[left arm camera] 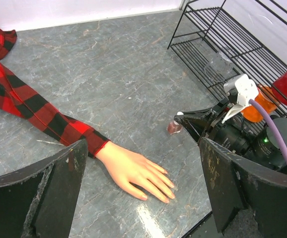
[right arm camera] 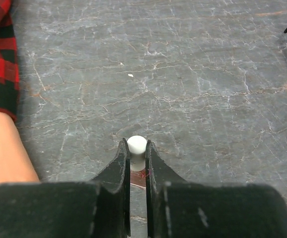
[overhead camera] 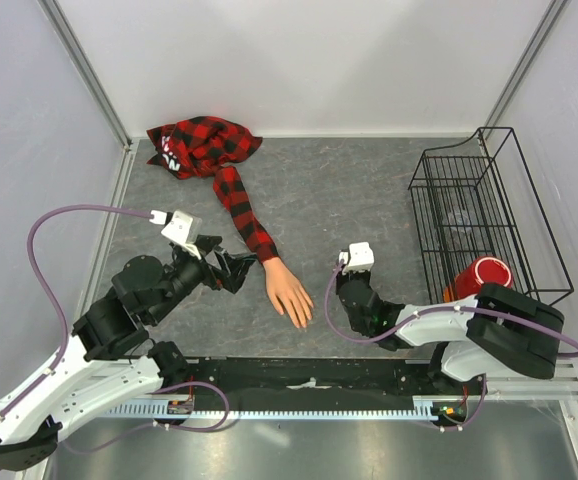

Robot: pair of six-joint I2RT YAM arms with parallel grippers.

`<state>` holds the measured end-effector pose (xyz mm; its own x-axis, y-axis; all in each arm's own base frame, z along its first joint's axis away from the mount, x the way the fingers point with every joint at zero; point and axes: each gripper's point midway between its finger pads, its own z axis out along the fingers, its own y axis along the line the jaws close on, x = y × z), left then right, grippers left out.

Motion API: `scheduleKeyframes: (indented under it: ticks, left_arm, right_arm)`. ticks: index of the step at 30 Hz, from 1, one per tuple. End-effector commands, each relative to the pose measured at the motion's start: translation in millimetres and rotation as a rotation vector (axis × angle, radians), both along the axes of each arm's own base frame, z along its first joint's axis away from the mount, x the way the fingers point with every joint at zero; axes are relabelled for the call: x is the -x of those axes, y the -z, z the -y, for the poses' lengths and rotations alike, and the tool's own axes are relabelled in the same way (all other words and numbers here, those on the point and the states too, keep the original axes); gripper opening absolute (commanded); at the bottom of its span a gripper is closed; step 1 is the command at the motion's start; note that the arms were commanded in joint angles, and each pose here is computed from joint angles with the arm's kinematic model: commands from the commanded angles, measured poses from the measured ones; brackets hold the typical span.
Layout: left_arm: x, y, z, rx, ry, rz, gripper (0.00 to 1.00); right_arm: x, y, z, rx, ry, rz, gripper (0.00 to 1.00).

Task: Paint the nails

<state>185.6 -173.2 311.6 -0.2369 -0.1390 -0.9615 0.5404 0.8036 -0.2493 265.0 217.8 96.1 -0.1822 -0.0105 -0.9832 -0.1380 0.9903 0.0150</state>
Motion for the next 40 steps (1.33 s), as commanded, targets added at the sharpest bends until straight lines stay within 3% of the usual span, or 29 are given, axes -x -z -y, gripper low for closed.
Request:
scheduleKeyframes:
  ticks: [1,17,23,25,26,30,32,34,36,40]
  left_arm:
    - [-2,-8,1,0.056,-0.014,0.002,0.97]
    - [2,-10,-5,0.069,-0.016,0.013,0.97]
    - [4,-12,-7,0.066,-0.016,0.020,0.97]
    - [6,-17,-9,0.077,-0.014,0.029,0.97]
    - [6,-19,-9,0.079,-0.012,0.033,0.97]
    - [10,-37,-12,0.103,-0.002,0.066,0.98]
    - [11,-46,-14,0.115,-0.001,0.083,0.98]
    - [12,-54,-14,0.114,0.002,0.098,0.98]
    - [14,-67,-16,0.126,0.007,0.129,0.98]
    - [16,-94,-18,0.157,0.019,0.185,0.99]
  right_arm:
    - [-2,5,6,-0.033,0.047,-0.002,0.13]
    - [-1,20,5,-0.008,0.047,-0.032,0.24]
    - [-1,10,2,-0.013,0.037,-0.035,0.41]
    - [-4,-18,-7,-0.054,0.029,-0.035,0.53]
    - [0,-16,-3,-0.003,0.025,-0.072,0.54]
    - [6,-100,-6,-0.088,-0.019,-0.056,0.71]
    - [11,-143,-3,-0.105,-0.050,-0.051,0.95]
    - [18,-206,-5,-0.170,-0.123,-0.002,0.98]
    - [28,-229,2,-0.121,-0.170,-0.022,0.98]
    - [48,-322,22,-0.267,-0.239,0.061,0.98]
